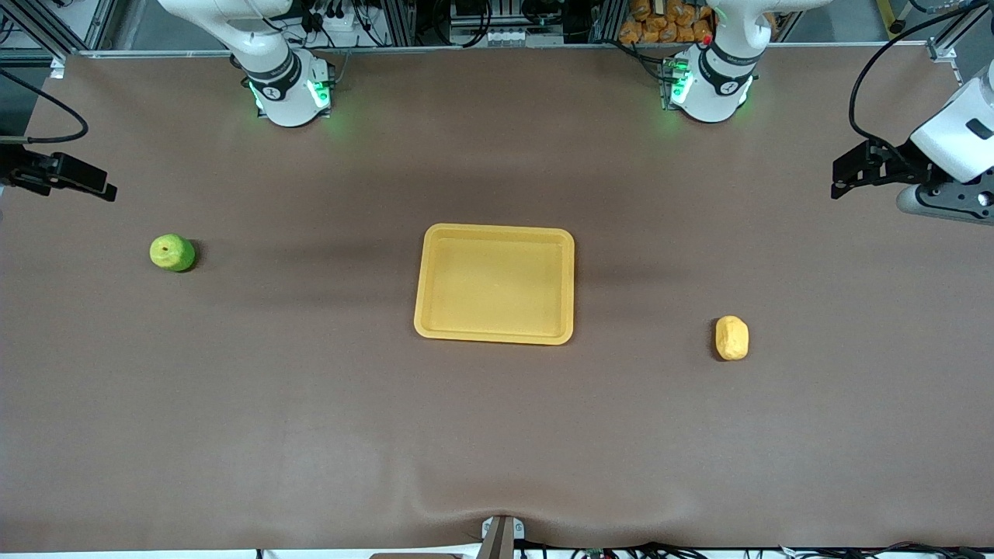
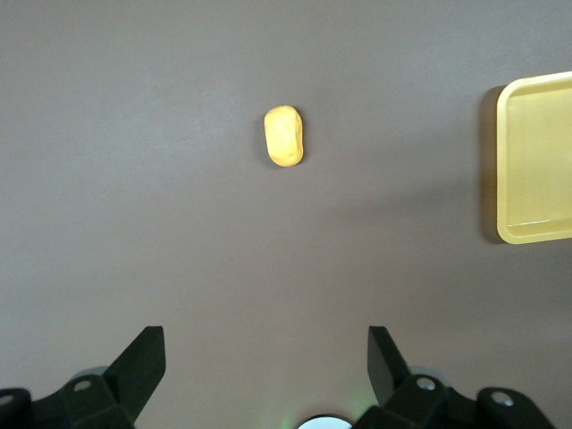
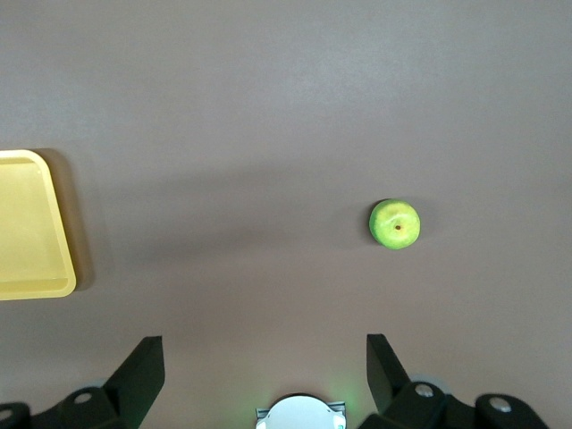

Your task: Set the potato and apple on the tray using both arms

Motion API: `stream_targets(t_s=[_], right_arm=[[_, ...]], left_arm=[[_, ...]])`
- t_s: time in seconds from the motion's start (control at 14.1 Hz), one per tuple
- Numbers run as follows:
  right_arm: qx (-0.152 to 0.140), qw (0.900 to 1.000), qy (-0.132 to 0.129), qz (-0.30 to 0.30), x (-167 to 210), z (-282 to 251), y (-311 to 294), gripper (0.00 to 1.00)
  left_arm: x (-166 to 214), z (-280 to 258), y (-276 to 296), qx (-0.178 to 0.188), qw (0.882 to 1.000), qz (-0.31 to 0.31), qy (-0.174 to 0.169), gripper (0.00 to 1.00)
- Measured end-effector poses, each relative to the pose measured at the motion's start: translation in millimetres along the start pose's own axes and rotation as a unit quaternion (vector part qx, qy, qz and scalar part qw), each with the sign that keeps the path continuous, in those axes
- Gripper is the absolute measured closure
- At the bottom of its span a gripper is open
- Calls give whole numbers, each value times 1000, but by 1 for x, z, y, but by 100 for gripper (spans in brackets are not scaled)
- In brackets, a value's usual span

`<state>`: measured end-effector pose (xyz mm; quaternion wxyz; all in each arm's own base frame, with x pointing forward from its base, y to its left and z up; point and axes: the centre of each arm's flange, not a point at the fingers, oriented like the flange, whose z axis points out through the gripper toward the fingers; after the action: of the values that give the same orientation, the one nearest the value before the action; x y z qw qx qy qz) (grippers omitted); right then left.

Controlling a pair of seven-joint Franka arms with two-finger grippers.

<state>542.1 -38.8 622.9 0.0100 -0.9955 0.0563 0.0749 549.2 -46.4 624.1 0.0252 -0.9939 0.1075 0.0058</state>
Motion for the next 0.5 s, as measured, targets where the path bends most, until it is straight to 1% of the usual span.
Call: stream_targets(t_s=[0.28, 0.5], right_arm=[[0, 1000, -2, 3, 1, 2, 3, 0], [1, 1000, -6, 13, 8, 15, 14, 0]], left_arm=[[16, 20, 1, -3, 1000, 4, -4, 0], [32, 36, 1, -3, 1000, 6, 9, 0]])
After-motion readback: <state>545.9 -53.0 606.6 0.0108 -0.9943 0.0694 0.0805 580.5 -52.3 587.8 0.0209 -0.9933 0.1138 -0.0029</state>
